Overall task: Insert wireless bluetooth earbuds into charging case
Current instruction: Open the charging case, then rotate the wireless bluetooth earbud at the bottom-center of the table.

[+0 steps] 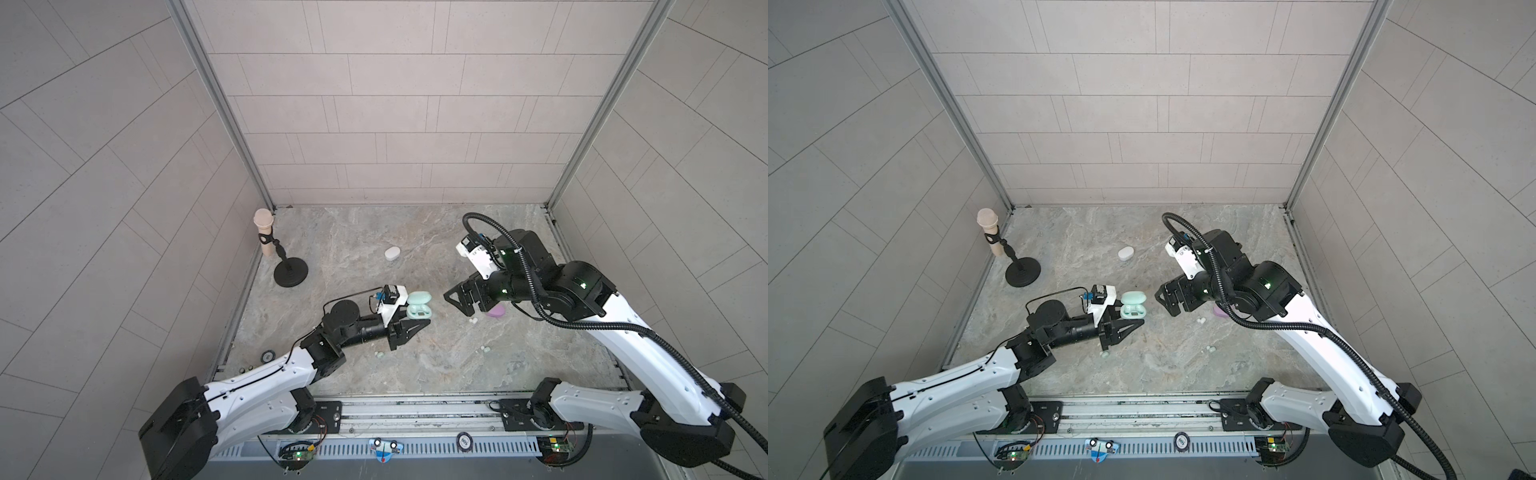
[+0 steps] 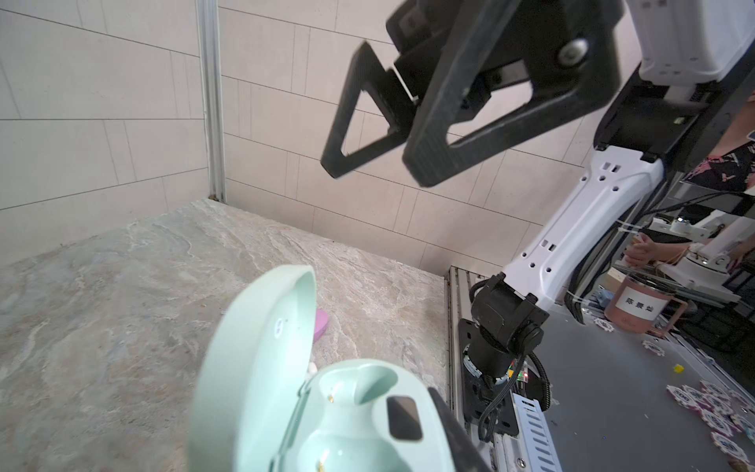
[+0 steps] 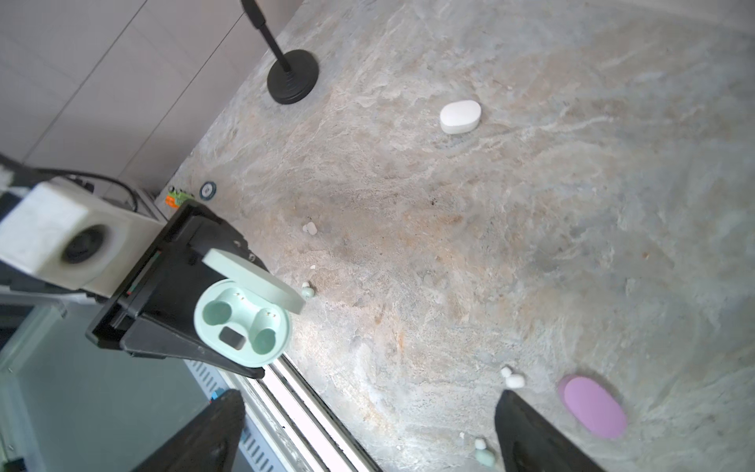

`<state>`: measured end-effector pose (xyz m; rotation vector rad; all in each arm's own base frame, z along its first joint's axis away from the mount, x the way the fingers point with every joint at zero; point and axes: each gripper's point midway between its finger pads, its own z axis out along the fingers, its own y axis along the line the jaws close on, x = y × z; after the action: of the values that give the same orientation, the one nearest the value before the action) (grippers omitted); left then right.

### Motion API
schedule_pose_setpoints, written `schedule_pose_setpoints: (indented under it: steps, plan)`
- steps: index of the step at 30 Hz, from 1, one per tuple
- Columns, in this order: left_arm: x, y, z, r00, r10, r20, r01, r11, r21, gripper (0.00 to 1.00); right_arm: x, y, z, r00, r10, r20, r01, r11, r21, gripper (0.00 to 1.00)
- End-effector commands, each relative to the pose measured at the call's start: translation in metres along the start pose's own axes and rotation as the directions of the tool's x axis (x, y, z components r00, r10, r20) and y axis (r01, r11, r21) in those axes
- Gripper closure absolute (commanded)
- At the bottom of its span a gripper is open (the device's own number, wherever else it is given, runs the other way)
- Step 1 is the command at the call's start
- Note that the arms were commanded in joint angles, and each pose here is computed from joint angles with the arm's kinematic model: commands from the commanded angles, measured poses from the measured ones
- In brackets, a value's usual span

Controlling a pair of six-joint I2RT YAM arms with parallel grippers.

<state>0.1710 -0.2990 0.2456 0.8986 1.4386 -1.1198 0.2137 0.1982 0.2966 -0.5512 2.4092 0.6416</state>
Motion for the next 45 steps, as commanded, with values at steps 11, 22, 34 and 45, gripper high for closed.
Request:
schedule_pose_setpoints:
  steps: [11,22,34,45]
  plan:
    - [-0.010,0.017,-0.021,0.995,0.042,0.090,-0.032,0.994,-0.106,0.87,0.129,-0.116,0.065,0.843,0.524,-0.116,-0.454,0.812,0.366,0.02]
    - [-0.007,0.016,-0.018,0.993,0.064,0.097,-0.055,0.995,-0.087,0.87,0.190,-0.149,0.106,0.716,0.672,-0.189,-0.520,0.694,0.498,0.11]
    - [-0.005,0.016,0.002,0.993,0.079,0.082,-0.078,0.997,-0.021,0.87,0.223,-0.146,0.122,0.612,0.766,-0.199,-0.607,0.615,0.503,0.17]
    - [-0.008,0.016,0.007,0.994,0.072,0.081,-0.072,0.997,-0.003,0.87,0.225,-0.140,0.135,0.585,0.786,-0.198,-0.655,0.602,0.457,0.20]
